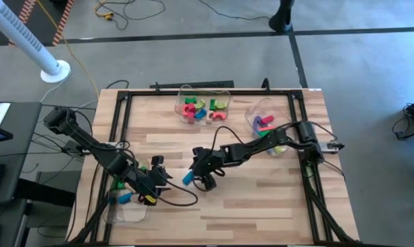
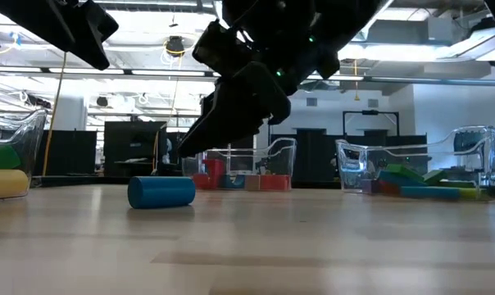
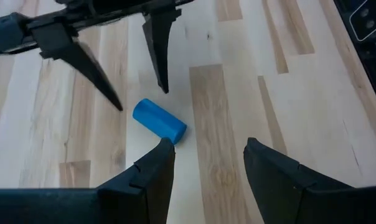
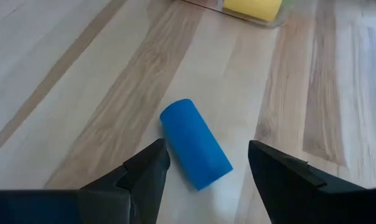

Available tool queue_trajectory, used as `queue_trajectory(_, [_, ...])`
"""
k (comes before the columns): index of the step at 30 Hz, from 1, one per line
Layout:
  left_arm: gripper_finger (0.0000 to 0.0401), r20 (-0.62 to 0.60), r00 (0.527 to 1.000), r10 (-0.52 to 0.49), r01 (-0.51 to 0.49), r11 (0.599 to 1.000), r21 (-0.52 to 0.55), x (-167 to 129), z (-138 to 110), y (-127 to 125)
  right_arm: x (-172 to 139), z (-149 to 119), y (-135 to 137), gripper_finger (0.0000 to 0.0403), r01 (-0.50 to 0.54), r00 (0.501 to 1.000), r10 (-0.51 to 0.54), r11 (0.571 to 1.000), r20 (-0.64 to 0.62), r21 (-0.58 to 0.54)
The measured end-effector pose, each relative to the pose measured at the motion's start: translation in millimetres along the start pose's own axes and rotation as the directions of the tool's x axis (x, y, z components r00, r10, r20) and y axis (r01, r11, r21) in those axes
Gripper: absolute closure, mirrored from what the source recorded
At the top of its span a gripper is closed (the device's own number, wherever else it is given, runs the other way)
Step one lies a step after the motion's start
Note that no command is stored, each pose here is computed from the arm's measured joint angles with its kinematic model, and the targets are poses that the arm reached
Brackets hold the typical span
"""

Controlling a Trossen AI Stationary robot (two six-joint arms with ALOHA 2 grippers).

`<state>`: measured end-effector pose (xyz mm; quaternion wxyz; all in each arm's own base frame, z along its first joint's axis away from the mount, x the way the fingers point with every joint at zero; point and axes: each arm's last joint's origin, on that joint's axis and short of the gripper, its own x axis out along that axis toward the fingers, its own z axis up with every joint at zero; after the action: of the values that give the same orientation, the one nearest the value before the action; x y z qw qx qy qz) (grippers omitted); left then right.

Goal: Sort blocks by size
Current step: Put the blue cylindrical block into the left transparent bin

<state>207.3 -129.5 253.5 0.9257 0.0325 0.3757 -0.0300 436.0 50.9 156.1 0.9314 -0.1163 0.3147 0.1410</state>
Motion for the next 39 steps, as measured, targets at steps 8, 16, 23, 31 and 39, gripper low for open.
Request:
queue_trajectory(8, [0.0219,0.01,1.0,0.013,-0.013,1.0,-0.007,-0.1,0.5,0.0,34.6,-20.3,2.7,0.0148,-0.032,0.999,0.032,0.999,-0.009,0.011])
queue_trajectory(16, [0.0219,0.008,1.0,0.013,-0.013,1.0,-0.013,-0.4,0.0,-0.5,40.8,-23.3,2.8,0.0174,-0.038,0.998,0.039,0.999,-0.043,0.019])
queue_trajectory(23, [0.0219,0.004,1.0,0.016,-0.016,1.0,-0.008,-0.3,-0.4,-0.2,40.4,-24.5,3.8,0.0249,-0.041,0.997,0.043,0.999,-0.062,0.032])
queue_trajectory(31, [0.0219,-0.021,0.999,0.029,-0.029,0.999,-0.021,-0.4,-3.0,0.9,34.5,-15.9,16.2,0.0249,-0.033,0.997,0.036,0.998,-0.067,0.049])
queue_trajectory(39, [0.0219,0.015,0.998,0.055,-0.054,0.997,-0.046,0.1,0.3,2.1,5.2,18.4,33.7,0.0247,0.104,0.994,-0.104,0.994,-0.018,-0.016])
